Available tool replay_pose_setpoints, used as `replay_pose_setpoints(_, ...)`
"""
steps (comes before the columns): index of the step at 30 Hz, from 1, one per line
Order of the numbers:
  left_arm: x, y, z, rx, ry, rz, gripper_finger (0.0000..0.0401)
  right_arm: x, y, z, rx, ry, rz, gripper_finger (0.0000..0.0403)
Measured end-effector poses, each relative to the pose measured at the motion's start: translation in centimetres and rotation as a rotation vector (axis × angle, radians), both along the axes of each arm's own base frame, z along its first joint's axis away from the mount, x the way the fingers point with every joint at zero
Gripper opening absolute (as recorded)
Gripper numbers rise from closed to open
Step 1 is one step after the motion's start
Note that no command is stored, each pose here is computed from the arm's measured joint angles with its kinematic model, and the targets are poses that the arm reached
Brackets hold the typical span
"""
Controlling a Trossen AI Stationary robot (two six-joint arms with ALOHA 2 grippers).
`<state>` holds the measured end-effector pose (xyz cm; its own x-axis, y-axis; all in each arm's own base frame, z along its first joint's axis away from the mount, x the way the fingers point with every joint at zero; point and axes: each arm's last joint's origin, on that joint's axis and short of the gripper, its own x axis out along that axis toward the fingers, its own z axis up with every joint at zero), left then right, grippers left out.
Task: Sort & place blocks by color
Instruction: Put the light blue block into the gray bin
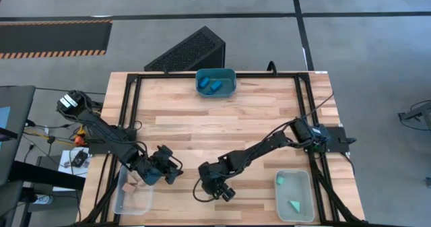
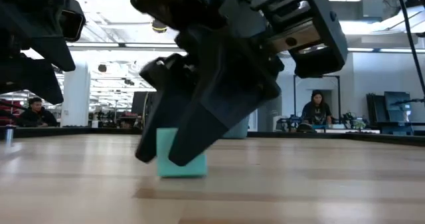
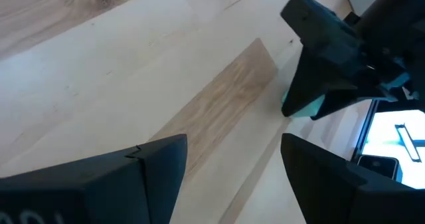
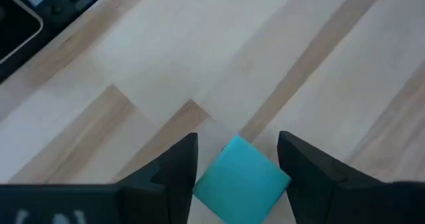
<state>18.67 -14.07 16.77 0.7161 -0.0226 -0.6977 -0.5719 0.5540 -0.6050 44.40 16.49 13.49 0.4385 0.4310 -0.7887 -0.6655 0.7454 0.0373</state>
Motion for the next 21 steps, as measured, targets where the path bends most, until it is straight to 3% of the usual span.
replay_pose_setpoints(4,0.0,0.1,0.0,0.016,-0.01,0.009,0.023,0.2,-0.8,0.0,0.028,0.046,-0.076,0.0179)
replay_pose_setpoints(12,0.9,0.6,0.5,0.032,-0.099,0.085,0.023,-0.7,-3.1,0.9,0.007,0.191,-0.178,0.0192)
replay_pose_setpoints(21,3.9,3.3,1.8,0.11,-0.228,0.052,0.023,-3.1,-7.2,9.0,-0.088,0.131,-0.317,0.0191)
